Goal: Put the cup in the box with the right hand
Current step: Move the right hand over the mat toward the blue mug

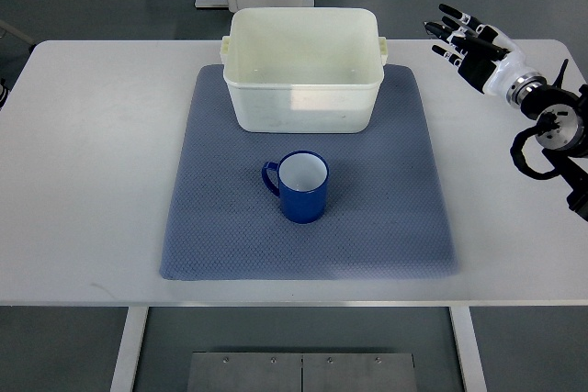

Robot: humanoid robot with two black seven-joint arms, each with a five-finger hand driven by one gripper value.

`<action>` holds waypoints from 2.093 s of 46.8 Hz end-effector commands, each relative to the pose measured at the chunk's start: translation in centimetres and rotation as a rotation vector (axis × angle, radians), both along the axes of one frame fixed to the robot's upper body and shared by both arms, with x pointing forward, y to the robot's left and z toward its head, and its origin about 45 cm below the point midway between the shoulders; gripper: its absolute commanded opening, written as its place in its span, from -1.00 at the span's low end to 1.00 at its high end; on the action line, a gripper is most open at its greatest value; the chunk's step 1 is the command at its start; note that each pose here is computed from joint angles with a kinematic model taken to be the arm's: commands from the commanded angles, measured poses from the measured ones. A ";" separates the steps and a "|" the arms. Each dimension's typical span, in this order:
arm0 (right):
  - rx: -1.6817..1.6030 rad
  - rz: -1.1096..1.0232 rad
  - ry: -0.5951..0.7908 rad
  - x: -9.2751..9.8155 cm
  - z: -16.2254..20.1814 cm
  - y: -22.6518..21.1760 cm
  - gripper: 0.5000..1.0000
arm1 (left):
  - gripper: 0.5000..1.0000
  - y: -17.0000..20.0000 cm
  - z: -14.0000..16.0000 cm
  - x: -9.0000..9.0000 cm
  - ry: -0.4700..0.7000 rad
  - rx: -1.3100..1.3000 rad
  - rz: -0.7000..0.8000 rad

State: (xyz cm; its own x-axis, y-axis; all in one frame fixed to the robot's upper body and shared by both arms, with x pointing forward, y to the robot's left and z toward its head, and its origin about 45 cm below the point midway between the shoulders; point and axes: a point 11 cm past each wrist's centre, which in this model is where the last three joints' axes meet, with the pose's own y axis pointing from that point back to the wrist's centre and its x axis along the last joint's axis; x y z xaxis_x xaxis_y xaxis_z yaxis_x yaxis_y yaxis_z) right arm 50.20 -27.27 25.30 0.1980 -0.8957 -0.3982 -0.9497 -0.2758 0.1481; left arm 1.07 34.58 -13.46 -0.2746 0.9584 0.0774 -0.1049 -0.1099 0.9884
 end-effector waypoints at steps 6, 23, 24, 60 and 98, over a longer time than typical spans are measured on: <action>-0.017 0.064 -0.096 0.1 2.5 -0.2 1.00 | 1.00 0.0 0.0 0.1 -0.001 0.000 -0.001; -0.157 0.378 -0.296 -2.8 8.6 5.0 1.00 | 1.00 0.0 0.0 0.0 0.000 0.000 0.000; -0.161 0.397 -0.303 -3.0 8.7 5.5 1.00 | 1.00 0.0 0.0 0.0 0.000 0.000 0.001; -0.468 0.856 -0.342 -10.7 4.1 13.3 1.00 | 1.00 0.0 0.0 0.0 0.000 0.000 0.000; -0.511 0.801 -0.210 -10.8 -1.6 14.0 0.99 | 1.00 0.0 0.0 0.0 0.000 0.000 0.000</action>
